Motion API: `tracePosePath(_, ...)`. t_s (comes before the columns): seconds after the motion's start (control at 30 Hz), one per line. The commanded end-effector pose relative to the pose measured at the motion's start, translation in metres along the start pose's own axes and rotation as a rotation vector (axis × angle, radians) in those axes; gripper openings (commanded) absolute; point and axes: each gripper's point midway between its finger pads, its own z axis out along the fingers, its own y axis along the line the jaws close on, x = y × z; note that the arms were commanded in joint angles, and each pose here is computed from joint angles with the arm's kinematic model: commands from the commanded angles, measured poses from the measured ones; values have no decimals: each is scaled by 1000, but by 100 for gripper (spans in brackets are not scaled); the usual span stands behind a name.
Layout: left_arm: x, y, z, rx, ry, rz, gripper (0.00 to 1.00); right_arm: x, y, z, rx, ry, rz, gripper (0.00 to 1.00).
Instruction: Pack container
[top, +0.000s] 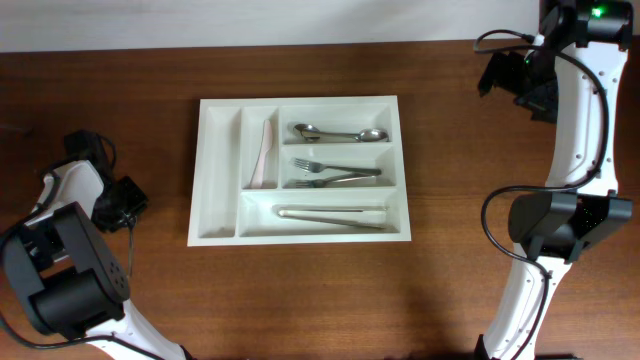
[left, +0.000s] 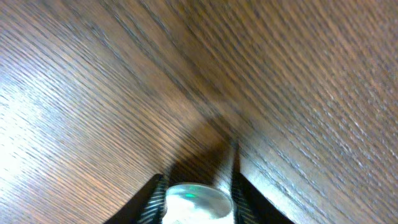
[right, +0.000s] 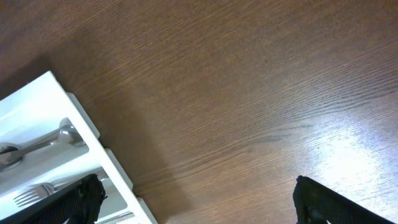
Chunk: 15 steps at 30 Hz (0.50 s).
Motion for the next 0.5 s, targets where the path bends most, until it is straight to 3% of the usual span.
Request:
tracePosePath(0.0,41,12,32,-46,155,-1,31,0,1,-7,-11,-12,9,99)
tracePosePath(0.07,41,12,32,-46,156,-1,30,0,1,-7,-11,-12,9,99)
tracePosePath(0.27,42,12,32,-43,159,-2,15,0,1,-7,-11,-12,9,99)
tracePosePath(0.37,42,11,32,-39,160,-6,2,0,1,-7,-11,-12,9,99)
tracePosePath(0.47,42,8,32,-20,163,-7,2,0,1,-7,-11,-12,9,99)
